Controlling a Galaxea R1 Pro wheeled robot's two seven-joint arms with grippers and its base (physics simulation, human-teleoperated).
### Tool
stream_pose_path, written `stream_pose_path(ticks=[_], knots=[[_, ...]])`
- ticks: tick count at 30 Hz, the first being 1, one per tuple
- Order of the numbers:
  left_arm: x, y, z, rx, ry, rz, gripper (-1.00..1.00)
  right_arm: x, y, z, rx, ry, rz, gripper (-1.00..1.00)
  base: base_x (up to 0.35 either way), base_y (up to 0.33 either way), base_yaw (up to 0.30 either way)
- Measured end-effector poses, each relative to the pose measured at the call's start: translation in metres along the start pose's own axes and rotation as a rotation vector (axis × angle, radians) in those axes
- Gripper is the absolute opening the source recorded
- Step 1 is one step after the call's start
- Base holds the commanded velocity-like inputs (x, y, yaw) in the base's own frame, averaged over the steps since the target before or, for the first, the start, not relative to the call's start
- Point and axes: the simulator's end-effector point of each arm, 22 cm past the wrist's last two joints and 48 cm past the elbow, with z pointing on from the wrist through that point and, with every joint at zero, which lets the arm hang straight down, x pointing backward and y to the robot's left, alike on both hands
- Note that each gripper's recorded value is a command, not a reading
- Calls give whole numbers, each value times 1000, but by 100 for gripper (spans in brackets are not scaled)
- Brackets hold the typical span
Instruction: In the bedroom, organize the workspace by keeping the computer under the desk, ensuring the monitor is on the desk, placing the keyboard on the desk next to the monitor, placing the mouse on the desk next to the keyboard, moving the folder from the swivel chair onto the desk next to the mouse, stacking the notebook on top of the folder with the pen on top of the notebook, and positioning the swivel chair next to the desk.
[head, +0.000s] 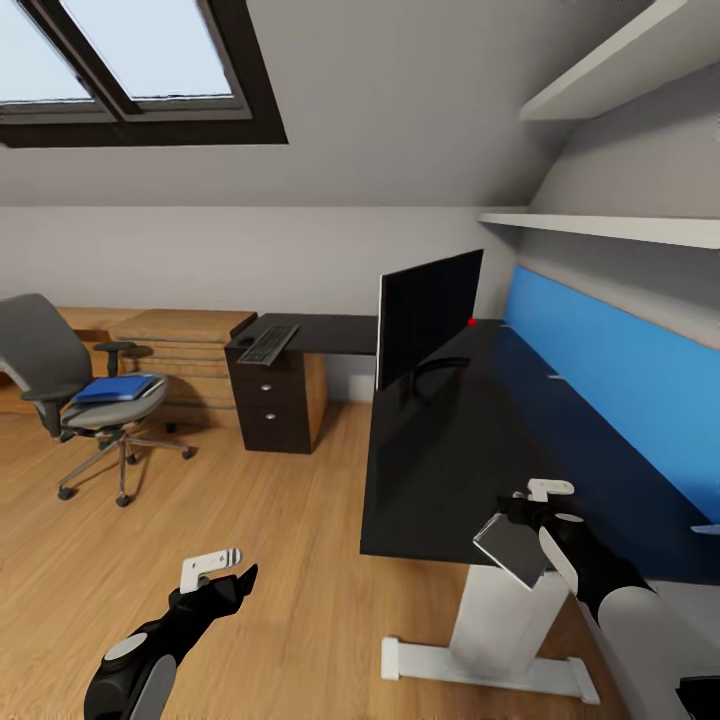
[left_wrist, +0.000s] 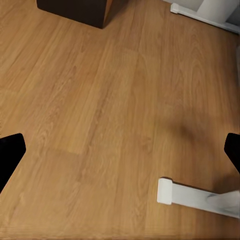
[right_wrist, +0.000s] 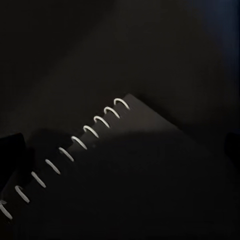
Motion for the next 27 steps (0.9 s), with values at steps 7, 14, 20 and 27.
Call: stream_pose_path(ticks=[7, 14, 20, 27], knots=[[0, 0, 0, 0, 0, 0, 100, 0, 0, 0, -1, -1, 1, 100, -120, 0, 0], [0, 0, 0, 0, 0, 0, 100, 0, 0, 0, 0, -1, 1, 100, -17, 0, 0], [0, 0, 0, 0, -1, 0, 100, 0, 0, 0, 0, -1, 1, 100, -2, 0, 0], [0, 0, 0, 0, 0, 0, 100, 0, 0, 0, 0, -1, 0, 100, -8, 0, 0]])
